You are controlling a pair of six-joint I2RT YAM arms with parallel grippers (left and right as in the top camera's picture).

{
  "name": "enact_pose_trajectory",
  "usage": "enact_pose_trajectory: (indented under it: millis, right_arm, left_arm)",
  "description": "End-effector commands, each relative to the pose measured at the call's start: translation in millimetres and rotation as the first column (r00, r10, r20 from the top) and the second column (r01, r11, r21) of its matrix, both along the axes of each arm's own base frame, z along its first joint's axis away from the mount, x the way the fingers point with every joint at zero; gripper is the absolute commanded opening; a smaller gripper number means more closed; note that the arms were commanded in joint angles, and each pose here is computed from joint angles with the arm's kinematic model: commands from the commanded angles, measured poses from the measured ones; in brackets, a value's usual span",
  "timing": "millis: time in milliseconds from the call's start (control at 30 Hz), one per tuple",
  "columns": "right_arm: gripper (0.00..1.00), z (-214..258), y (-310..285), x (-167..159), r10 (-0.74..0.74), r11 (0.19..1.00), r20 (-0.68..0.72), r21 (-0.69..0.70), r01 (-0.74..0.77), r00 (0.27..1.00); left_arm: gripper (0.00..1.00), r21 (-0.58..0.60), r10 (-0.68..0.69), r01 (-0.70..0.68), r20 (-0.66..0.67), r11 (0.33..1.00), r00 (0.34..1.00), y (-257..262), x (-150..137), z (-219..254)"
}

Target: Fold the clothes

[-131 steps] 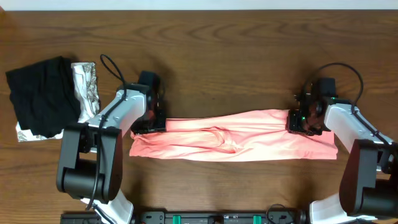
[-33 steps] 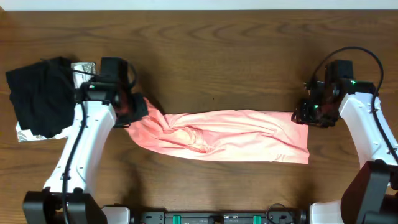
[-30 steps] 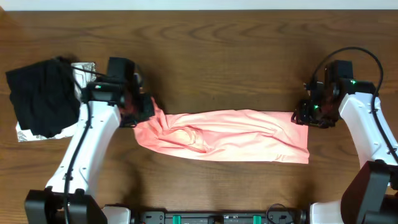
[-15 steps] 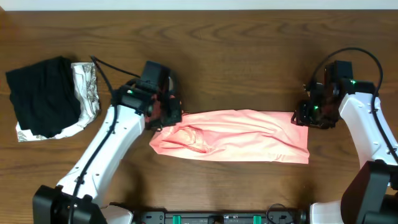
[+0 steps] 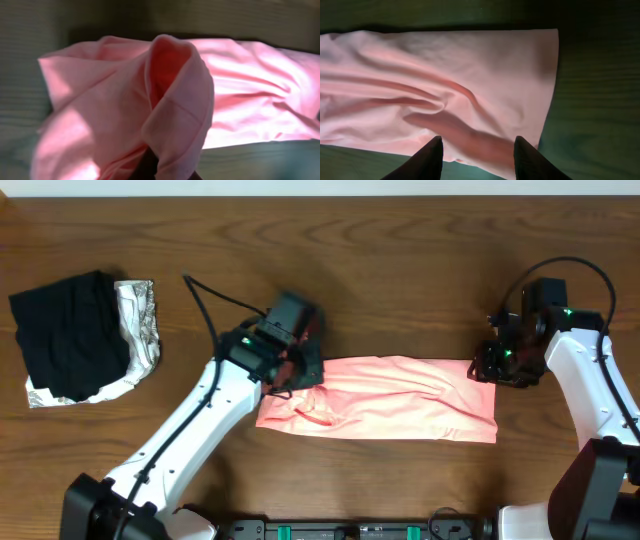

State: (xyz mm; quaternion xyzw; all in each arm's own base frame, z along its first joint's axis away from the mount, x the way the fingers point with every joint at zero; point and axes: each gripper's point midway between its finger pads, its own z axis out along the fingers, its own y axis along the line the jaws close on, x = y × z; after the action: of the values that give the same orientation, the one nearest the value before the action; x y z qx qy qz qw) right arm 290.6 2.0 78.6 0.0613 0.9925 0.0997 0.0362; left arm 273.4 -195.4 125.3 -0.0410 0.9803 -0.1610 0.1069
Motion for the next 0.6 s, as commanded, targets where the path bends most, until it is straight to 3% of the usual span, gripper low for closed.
enact_pose_trajectory:
  millis: [0, 333, 533, 567]
  right_arm:
    - [0.45, 10.3, -0.9, 5.6, 0.007, 1.0, 0.038, 0.006, -0.008, 0.999]
    - [0.45, 10.4, -0.3, 5.3, 0.008, 1.0, 0.036, 0.009, -0.008, 0.999]
    - [0.45, 10.3, -0.3, 4.8, 0.007, 1.0, 0.035, 0.01, -0.008, 0.999]
    - [0.45, 10.3, -0.3, 4.8, 0.007, 1.0, 0.035, 0.01, -0.008, 0.999]
  left_arm:
    - [0.06, -0.011, 0.02, -0.02, 0.002, 1.0, 1.0, -12.2, 0.9, 0.5]
    - [0.06, -0.027, -0.012, 0.012, 0.003, 1.0, 1.0, -35.3, -5.0, -4.5]
    - [0.41, -0.047, -0.018, 0.019, 0.016, 0.999, 1.0, -42.3, 0.0, -5.8]
    - [0.42, -0.058, -0.02, 0.021, 0.022, 0.998, 1.0, -44.5, 1.3, -4.5]
